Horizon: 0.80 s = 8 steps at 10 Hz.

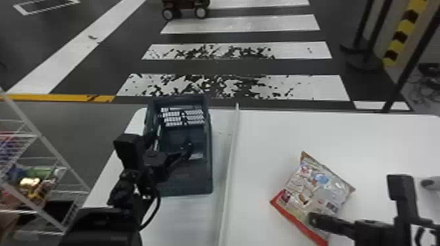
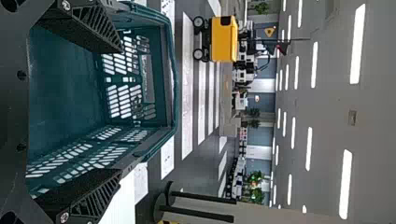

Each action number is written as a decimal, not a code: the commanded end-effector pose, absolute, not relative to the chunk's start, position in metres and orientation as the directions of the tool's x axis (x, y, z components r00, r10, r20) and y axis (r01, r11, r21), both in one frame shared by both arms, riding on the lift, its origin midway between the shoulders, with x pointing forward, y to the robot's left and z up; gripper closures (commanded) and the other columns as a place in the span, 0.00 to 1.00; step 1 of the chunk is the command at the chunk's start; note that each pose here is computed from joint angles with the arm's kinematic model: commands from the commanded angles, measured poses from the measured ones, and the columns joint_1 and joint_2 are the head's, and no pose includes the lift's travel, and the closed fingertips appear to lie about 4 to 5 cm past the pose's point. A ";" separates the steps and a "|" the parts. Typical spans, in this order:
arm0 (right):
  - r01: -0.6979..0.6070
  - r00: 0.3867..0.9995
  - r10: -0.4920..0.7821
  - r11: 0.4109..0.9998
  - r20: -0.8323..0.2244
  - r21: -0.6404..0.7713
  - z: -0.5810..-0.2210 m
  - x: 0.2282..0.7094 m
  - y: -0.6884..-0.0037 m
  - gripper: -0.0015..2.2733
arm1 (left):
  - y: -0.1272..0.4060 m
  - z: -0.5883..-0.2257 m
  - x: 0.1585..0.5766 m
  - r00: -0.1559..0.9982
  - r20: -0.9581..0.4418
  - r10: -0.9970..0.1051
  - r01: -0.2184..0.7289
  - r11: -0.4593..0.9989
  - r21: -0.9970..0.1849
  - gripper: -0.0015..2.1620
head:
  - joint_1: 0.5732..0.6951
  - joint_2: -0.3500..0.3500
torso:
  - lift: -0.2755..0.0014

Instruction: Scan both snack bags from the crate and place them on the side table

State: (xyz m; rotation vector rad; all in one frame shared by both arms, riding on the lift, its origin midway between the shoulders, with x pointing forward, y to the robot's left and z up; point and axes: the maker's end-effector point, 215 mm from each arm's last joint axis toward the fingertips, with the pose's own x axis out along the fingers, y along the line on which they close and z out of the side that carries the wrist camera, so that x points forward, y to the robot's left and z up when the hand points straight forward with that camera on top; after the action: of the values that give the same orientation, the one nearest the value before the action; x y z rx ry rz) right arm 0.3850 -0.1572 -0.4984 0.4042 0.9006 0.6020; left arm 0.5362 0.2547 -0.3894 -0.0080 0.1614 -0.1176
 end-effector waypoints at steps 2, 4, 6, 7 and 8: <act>-0.294 0.491 0.616 0.783 -0.616 0.549 -0.501 0.395 -0.170 0.98 | 0.254 -0.389 0.536 0.980 -0.160 -0.119 0.118 0.993 -0.017 0.04 | 1.00 0.66 | 0.64; -0.271 0.507 0.598 0.794 -0.621 0.544 -0.503 0.403 -0.187 0.98 | 0.255 -0.390 0.535 0.980 -0.162 -0.117 0.116 0.993 -0.017 0.04 | 1.00 0.64 | 0.64; -0.257 0.550 0.550 0.828 -0.629 0.499 -0.499 0.417 -0.214 0.98 | 0.255 -0.390 0.535 0.980 -0.162 -0.117 0.116 0.993 -0.017 0.04 | 1.00 0.61 | 0.64; -0.251 0.560 0.542 0.832 -0.627 0.495 -0.496 0.421 -0.221 0.98 | 0.255 -0.390 0.535 0.980 -0.162 -0.117 0.116 0.993 -0.017 0.04 | 1.00 0.59 | 0.64; -0.243 0.564 0.546 0.826 -0.619 0.508 -0.493 0.418 -0.227 0.98 | 0.255 -0.390 0.535 0.980 -0.162 -0.117 0.116 0.993 -0.017 0.04 | 1.00 0.57 | 0.64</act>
State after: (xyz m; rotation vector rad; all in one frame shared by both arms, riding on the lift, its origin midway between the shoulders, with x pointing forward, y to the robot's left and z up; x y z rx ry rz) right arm 0.4186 -0.2229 -0.4930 0.3831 0.8539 0.4876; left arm 0.5353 0.2554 -0.3905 -0.0072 0.1636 -0.1174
